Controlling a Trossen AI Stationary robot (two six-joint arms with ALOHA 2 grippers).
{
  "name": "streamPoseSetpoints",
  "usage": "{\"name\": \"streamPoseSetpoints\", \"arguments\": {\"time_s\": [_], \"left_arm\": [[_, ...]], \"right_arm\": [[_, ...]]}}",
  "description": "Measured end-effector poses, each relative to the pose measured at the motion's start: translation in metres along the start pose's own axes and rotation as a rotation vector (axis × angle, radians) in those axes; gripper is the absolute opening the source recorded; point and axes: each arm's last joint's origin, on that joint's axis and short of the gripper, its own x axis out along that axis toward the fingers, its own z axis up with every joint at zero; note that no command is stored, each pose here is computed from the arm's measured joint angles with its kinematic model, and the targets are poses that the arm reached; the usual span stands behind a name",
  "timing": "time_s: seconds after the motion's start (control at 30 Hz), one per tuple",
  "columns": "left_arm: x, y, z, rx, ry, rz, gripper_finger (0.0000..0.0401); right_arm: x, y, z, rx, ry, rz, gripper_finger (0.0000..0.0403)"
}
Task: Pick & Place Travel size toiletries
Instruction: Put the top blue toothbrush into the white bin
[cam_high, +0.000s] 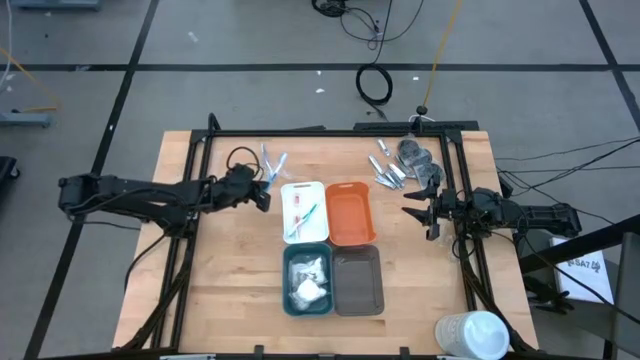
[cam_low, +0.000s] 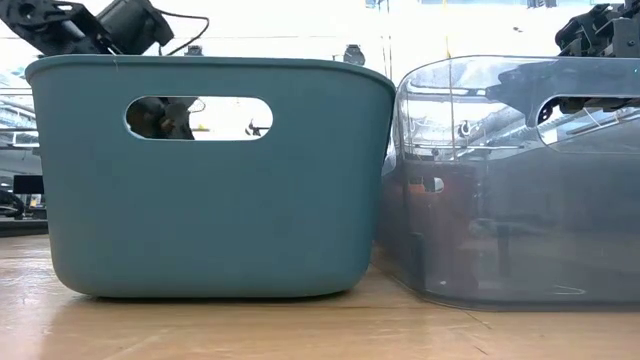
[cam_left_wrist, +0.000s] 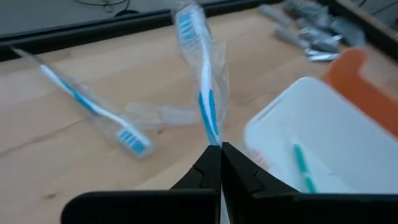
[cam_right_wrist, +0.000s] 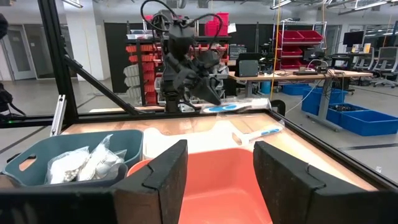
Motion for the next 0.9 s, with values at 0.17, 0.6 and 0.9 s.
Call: {"name": "streamPoseSetpoints", "arguments": {"time_s": [0.17,0.6,0.9], "left_arm": [[-0.011,-0.01,0.002,-0.039,-0.045,-0.079,0.0],[-0.016,-0.049,-0.008,0.009,-0.131,-0.314,0.0],[-0.008,-0.07,-0.028,0.012,-0.101,-0.392,0.0]], "right_arm": [[0.0,0.0,0.0,0.0,0.0,0.0,0.0172],[0.0,0.0,0.0,0.0,0.0,0.0,0.0172],[0.0,0.0,0.0,0.0,0.0,0.0,0.0173]]}}
